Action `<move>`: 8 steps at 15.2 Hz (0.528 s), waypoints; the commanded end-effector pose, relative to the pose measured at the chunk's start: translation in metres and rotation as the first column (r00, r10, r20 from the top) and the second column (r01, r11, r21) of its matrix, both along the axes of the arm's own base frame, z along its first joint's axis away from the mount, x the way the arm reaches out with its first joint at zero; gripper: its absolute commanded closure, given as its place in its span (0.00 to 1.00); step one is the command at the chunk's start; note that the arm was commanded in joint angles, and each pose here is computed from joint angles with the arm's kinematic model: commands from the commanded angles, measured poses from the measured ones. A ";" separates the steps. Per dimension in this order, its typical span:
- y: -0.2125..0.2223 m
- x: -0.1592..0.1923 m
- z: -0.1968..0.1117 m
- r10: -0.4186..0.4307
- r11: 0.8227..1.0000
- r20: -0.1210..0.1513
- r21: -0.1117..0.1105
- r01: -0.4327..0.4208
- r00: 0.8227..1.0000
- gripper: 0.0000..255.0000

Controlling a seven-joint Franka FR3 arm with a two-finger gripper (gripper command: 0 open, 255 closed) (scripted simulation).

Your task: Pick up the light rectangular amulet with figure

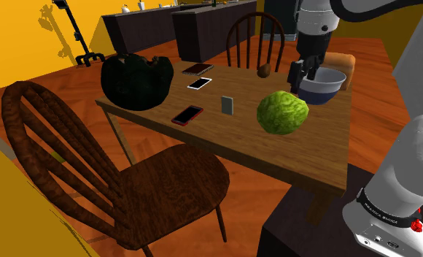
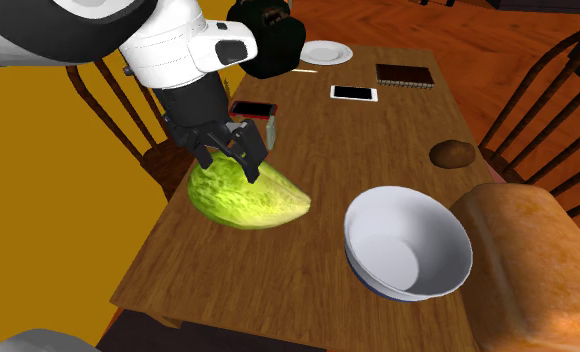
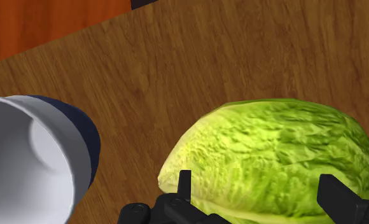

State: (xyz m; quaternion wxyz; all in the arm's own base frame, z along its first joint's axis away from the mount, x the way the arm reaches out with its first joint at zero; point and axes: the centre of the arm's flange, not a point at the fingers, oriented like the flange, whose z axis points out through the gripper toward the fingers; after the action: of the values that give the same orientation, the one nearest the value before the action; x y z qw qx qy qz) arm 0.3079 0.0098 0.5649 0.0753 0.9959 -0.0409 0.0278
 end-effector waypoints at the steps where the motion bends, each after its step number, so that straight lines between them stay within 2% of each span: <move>1: 0.000 0.000 0.000 0.000 1.000 0.000 0.000 0.000 1.000 0.00; 8: 0.010 0.088 -0.025 0.021 0.999 -0.007 0.047 -0.020 1.000 0.00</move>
State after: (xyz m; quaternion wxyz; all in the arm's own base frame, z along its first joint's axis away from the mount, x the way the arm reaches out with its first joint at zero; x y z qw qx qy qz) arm 0.3819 0.0173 0.5489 0.0542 0.9976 -0.0320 0.0304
